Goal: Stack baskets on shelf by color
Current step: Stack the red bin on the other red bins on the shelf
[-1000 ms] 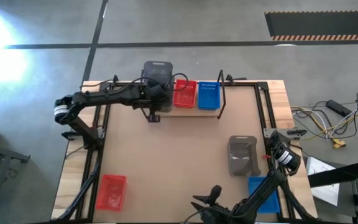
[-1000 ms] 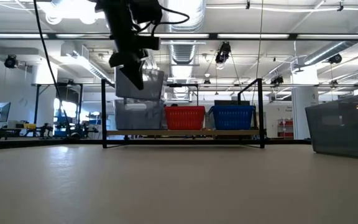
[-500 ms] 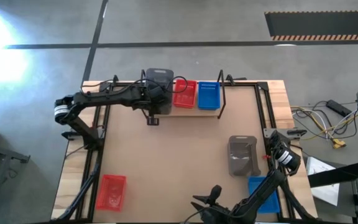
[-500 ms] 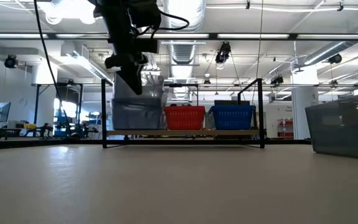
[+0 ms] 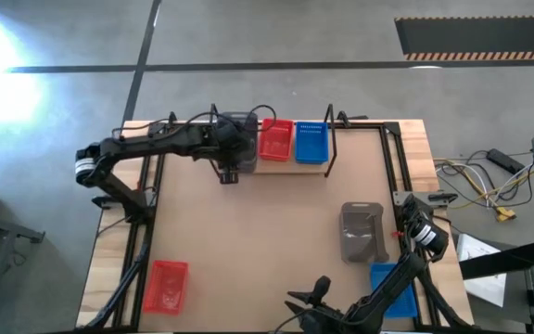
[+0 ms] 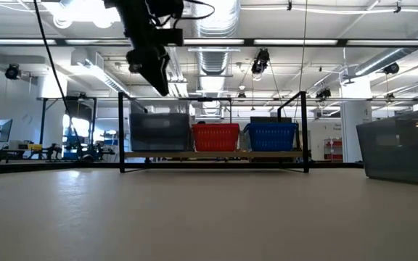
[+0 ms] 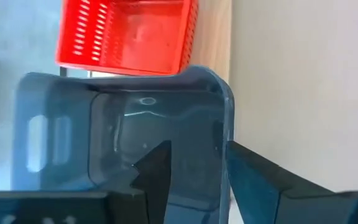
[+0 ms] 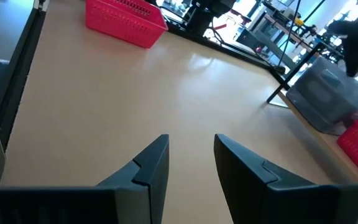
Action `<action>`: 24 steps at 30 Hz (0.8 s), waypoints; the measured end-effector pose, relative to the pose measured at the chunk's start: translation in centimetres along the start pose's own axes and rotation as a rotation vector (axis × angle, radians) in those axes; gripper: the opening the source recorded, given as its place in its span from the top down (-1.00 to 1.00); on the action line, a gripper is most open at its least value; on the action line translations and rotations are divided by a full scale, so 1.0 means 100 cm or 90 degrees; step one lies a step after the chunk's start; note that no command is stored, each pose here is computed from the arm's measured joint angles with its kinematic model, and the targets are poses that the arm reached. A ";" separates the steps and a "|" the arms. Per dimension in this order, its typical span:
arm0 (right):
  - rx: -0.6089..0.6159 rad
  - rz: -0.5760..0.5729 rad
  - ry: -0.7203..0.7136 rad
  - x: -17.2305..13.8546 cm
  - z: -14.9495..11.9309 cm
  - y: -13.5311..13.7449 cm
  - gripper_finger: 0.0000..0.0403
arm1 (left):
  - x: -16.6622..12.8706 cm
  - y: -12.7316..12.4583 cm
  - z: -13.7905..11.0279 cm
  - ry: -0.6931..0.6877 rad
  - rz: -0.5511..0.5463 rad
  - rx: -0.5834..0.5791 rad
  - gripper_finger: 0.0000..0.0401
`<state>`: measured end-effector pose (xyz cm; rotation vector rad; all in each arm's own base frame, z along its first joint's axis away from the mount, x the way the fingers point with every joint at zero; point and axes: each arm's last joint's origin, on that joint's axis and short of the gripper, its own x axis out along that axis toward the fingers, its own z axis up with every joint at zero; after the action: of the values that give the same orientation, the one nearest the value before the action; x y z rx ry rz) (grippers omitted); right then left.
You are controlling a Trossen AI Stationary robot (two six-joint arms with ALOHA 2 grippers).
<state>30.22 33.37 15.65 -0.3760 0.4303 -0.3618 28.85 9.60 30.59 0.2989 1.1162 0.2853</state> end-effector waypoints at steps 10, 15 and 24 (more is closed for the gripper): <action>0.004 -0.002 0.003 0.001 -0.005 0.000 0.40 | -0.063 -0.049 -0.014 -0.044 -0.029 0.002 0.31; 0.002 -0.001 0.003 0.000 -0.006 0.000 0.40 | -0.101 -0.112 -0.029 -0.081 -0.063 0.063 0.31; -0.006 -0.002 0.004 0.000 -0.007 0.000 0.40 | -0.152 -0.254 -0.086 -0.090 -0.223 0.157 0.31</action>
<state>29.85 33.20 15.06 -0.3841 0.4369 -0.3635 16.67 -18.70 30.28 0.3297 1.0426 -0.1829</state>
